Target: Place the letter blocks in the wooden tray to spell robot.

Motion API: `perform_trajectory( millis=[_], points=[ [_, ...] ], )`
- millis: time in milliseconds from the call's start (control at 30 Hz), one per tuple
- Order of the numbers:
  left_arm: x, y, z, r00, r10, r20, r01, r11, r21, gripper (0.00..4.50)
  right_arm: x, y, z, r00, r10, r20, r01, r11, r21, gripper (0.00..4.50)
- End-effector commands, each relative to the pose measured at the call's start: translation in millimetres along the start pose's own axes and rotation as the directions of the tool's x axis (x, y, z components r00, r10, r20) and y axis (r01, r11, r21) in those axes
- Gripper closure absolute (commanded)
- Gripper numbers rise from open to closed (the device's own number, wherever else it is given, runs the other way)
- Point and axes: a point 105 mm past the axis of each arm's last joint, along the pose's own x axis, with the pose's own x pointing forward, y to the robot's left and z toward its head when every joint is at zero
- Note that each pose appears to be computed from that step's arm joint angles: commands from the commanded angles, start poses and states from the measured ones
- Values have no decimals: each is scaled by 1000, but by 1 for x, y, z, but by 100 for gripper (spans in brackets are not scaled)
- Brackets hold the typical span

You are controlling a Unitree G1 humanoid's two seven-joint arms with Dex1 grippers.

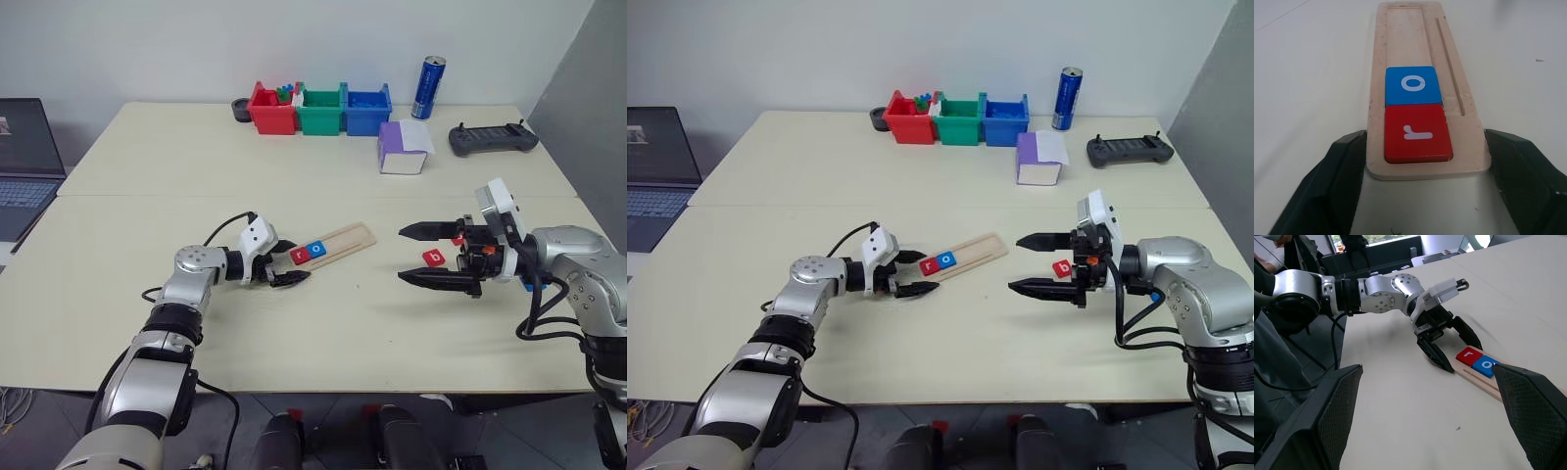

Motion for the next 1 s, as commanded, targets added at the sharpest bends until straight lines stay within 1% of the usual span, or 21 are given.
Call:
perform_trajectory(
  millis=[33,367,533,800,1000],
  points=[
    [2,-2,-5,999,-17,-39,17,1000,13,112,-2,4,10,1000,5,20,-4,999,-48,0],
    [4,-9,-3,996,-71,-45,72,997,33,112,-9,2,3,1000,-26,-10,25,999,-30,0],
    [5,-27,5,980,-195,-29,197,978,71,112,-15,-8,-11,993,-100,-65,98,995,-37,0],
    [9,-54,15,939,-341,-47,344,929,138,112,-46,-8,-32,976,-157,-148,156,988,-16,0],
    [21,-69,30,904,-424,-49,425,885,191,112,-70,3,-53,957,-193,-218,200,980,11,0]
  ],
)
